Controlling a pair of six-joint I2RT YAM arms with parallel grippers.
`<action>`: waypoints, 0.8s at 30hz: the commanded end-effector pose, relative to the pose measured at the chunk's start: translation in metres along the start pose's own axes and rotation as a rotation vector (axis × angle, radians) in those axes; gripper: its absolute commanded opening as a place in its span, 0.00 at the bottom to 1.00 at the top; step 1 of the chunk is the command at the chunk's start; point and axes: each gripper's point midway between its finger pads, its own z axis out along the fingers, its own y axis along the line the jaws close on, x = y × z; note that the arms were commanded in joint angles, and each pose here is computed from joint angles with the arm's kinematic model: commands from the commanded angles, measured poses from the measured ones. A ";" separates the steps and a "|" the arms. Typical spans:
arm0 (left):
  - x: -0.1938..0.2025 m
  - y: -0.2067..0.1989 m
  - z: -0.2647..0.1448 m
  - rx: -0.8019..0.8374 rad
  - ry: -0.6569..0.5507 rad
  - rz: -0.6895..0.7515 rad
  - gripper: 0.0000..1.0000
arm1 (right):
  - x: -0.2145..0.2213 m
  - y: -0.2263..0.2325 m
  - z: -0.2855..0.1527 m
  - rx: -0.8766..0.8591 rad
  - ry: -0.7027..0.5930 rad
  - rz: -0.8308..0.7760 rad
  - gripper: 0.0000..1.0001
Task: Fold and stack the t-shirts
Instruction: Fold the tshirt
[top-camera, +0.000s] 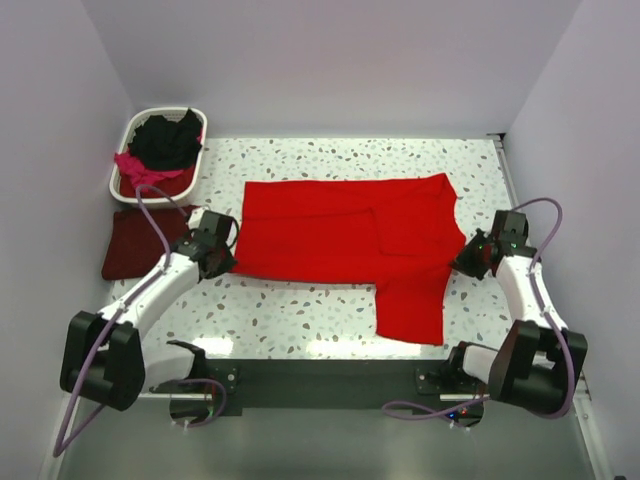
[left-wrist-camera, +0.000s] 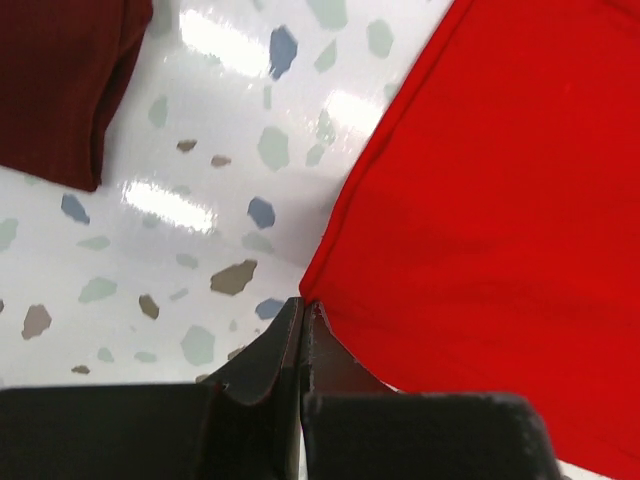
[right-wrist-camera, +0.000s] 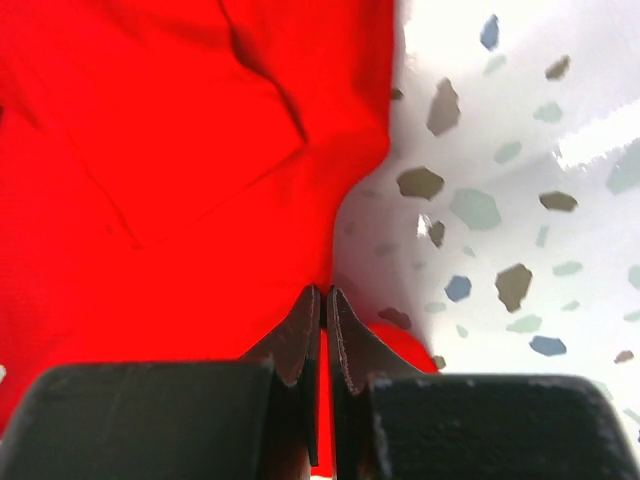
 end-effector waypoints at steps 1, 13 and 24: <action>-0.038 -0.016 -0.001 0.054 -0.033 0.004 0.00 | -0.019 0.018 -0.001 -0.037 0.005 0.015 0.00; -0.095 -0.069 0.036 0.099 0.010 0.034 0.00 | -0.064 0.045 0.040 -0.063 0.060 0.033 0.00; -0.110 -0.075 0.067 0.067 0.039 0.019 0.00 | -0.103 0.065 0.048 -0.073 0.032 0.023 0.00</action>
